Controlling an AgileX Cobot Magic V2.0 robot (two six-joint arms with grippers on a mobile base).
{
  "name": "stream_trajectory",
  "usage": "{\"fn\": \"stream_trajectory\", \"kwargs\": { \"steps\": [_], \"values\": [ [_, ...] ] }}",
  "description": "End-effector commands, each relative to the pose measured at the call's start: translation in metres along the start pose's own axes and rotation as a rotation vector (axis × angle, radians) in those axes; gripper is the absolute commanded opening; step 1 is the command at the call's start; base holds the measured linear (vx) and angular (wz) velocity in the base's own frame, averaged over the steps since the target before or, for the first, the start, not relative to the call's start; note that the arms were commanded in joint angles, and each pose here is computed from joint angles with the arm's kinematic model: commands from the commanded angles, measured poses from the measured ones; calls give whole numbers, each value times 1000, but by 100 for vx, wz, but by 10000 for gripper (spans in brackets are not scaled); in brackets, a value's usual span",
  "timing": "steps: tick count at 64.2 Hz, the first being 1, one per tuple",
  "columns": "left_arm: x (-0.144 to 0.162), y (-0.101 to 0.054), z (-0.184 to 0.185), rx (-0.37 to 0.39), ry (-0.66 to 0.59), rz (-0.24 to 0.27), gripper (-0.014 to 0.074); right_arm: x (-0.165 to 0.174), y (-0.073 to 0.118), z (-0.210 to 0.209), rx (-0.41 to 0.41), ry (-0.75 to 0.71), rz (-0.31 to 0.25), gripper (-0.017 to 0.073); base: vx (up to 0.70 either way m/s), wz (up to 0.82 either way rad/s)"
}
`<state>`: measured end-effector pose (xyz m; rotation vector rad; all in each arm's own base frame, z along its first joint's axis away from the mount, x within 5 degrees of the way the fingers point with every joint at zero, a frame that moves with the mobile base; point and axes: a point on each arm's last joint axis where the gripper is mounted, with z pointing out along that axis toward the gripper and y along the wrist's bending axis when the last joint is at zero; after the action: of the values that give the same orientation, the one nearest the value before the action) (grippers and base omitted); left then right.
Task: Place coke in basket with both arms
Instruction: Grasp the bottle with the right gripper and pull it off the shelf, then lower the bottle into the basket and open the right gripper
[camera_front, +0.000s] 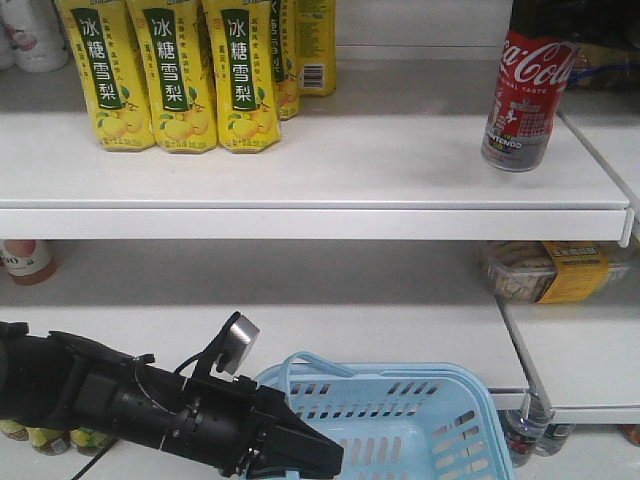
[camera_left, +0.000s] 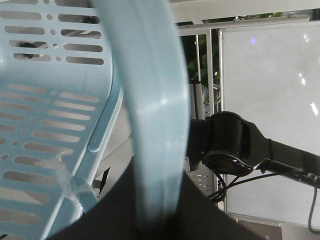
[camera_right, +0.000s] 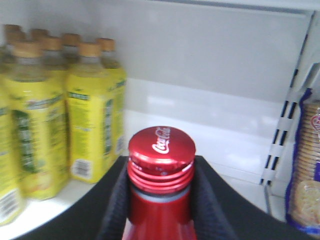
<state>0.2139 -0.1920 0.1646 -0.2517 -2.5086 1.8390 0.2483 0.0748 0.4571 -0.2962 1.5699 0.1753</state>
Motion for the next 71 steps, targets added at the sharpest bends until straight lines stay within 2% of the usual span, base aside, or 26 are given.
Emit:
{"fn": "stream_trajectory", "kwargs": {
  "steps": [1,19,40,50,62,71],
  "values": [
    [-6,-26,-6,134,-52,38,-7,-24,10,-32,-32,-167,-7,-9,0,0],
    [-6,-26,-6,134,-52,38,-7,23,37,-69,-173,-95,14,-8,0,0],
    [-6,-26,-6,134,-52,38,-7,100,43,-77,-193,153,140,-8,0,0],
    [-6,-26,-6,134,-52,38,-7,139,46,-73,-180,254,243,-8,0,0],
    [-6,-26,-6,134,-52,38,-7,174,49,-62,-149,352,291,-6,0,0],
    [-6,-26,-6,134,-52,38,-7,192,53,-49,-139,444,285,-6,0,0]
  ]
}}
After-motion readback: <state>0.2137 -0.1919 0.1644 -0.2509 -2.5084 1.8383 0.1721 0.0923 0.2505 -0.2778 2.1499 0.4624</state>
